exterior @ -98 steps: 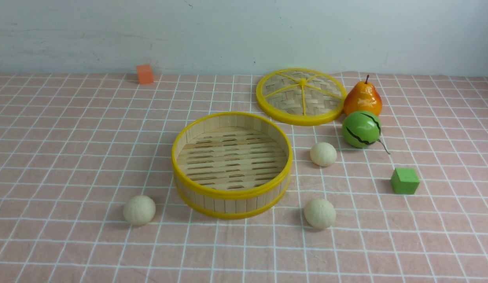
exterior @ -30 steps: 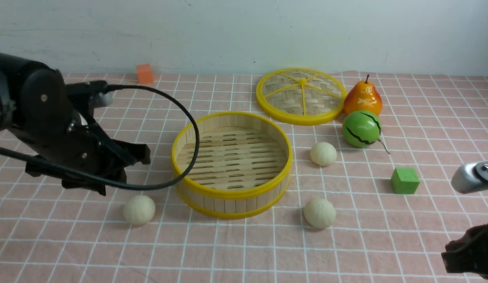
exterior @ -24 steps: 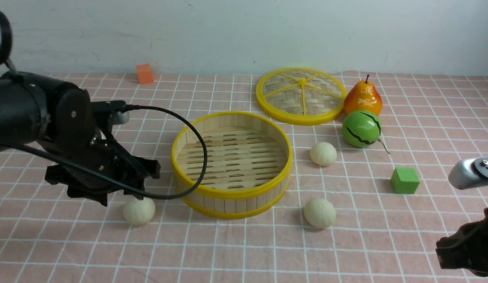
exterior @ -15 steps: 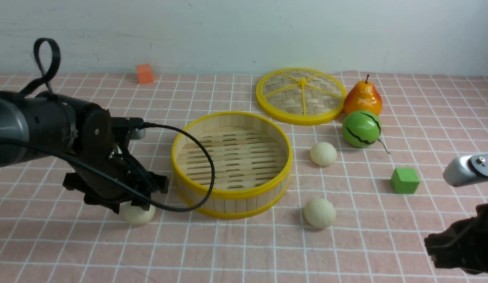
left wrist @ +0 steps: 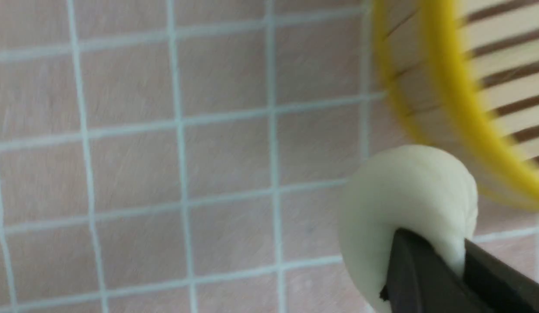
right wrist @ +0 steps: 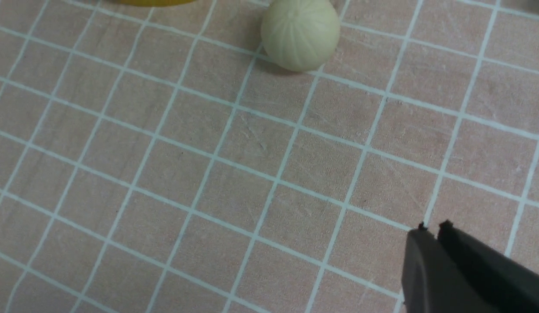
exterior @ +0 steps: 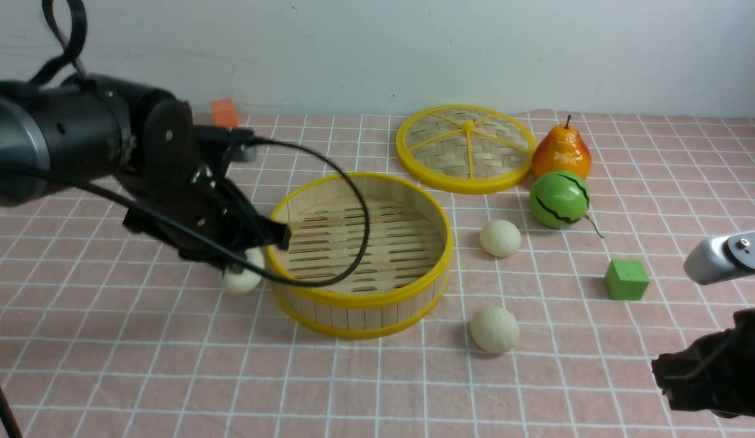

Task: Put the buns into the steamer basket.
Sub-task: Use the left arm to put the steamed stuffed bun into the steamer, then use the right arm to grab a steamed stuffed bun

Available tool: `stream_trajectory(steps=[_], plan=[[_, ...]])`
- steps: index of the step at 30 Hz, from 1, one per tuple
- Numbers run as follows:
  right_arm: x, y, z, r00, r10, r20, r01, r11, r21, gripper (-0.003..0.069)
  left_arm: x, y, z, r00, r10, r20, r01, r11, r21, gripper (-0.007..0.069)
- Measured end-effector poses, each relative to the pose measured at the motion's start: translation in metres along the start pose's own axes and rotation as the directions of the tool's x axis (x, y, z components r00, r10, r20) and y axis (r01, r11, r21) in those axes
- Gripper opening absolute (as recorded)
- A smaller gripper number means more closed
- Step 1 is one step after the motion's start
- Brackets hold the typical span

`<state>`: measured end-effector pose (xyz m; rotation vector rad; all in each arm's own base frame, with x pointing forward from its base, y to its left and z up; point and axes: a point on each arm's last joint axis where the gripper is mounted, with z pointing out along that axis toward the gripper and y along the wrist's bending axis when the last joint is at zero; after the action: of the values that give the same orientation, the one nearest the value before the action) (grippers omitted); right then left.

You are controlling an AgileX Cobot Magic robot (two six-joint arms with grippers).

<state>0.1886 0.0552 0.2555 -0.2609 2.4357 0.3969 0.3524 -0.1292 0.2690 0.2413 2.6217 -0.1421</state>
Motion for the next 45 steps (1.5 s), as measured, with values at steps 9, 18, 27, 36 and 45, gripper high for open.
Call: stream_trajectory(steps=[9,18,27,36,45], plan=[[-0.001,0.000,0.000,1.000,0.000,0.008,0.000,1.000,0.003,0.0043,-0.036,-0.028,0.049,0.994,0.044,0.101,-0.049,0.998,0.048,0.0023],[-0.005,0.003,-0.001,0.999,-0.004,-0.049,0.003,1.000,-0.027,0.0093,-0.029,-0.028,0.086,0.999,0.047,0.020,-0.047,0.998,0.035,0.0470],[-0.050,0.049,0.031,0.984,-0.150,-0.095,0.133,0.978,-0.161,0.0303,-0.059,-0.024,-0.038,0.975,0.006,0.223,-0.011,1.000,0.022,0.0536],[-0.097,0.051,0.133,0.942,-0.227,-0.246,0.220,0.974,-0.056,0.0400,0.023,0.000,-0.174,0.926,-0.083,0.367,0.053,0.994,0.091,0.0209],[-0.091,0.044,0.197,0.904,-0.241,-0.352,0.248,0.968,-0.026,0.0356,0.148,0.036,-0.181,0.905,0.004,0.425,0.007,1.000,-0.025,0.0006]])
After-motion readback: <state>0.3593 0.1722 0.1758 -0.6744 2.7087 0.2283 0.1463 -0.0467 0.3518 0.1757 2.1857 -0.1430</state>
